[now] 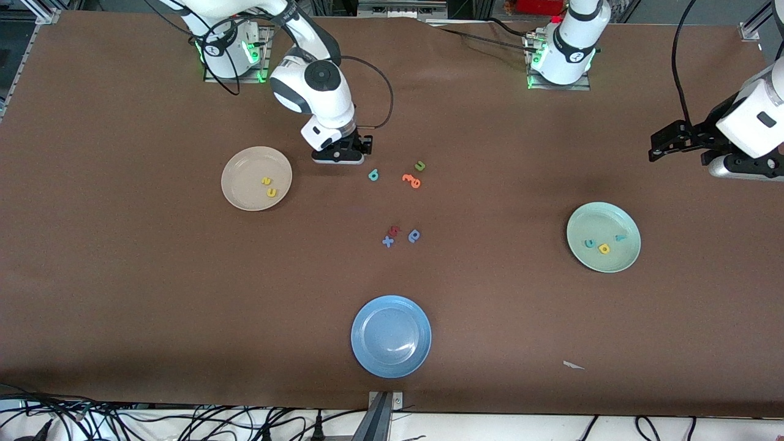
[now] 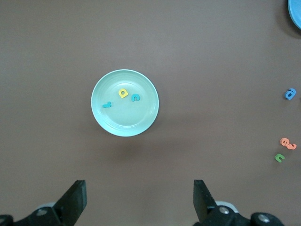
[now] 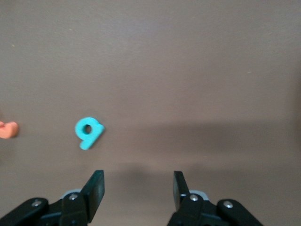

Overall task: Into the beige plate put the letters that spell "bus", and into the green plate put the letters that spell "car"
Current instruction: 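Drop the yellow u on the cream plate while the left gripper returns to rest, then lower the right gripper onto the cyan letter g and grasp it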

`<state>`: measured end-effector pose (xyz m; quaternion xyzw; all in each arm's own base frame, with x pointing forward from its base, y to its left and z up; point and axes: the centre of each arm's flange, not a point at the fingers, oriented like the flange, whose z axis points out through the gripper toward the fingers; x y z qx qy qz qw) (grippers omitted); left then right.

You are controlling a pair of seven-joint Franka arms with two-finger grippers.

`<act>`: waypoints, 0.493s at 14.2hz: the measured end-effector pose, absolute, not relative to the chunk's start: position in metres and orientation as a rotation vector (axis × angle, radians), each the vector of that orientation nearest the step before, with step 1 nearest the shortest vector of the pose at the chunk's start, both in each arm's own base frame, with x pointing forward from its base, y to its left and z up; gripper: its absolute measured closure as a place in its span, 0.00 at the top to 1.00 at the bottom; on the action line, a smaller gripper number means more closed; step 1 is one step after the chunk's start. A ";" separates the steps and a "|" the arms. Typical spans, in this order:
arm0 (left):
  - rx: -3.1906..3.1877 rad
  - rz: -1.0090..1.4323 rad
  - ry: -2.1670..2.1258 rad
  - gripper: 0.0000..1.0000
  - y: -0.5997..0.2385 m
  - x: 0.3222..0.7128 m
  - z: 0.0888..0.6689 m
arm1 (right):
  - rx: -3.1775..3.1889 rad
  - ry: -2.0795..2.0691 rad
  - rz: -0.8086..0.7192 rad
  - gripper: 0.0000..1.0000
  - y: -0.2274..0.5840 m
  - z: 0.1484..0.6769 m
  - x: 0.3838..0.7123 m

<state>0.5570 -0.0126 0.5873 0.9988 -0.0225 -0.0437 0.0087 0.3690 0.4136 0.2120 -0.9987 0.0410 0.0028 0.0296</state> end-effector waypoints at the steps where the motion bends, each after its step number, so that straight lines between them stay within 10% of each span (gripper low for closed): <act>1: 3.120 -0.143 -0.070 1.00 -0.012 0.557 0.587 | -3.071 0.158 0.011 0.68 0.422 0.209 0.373; 7: 3.119 -0.168 -0.052 1.00 -0.006 0.557 0.582 | -3.046 0.238 -0.017 0.67 0.463 0.189 0.389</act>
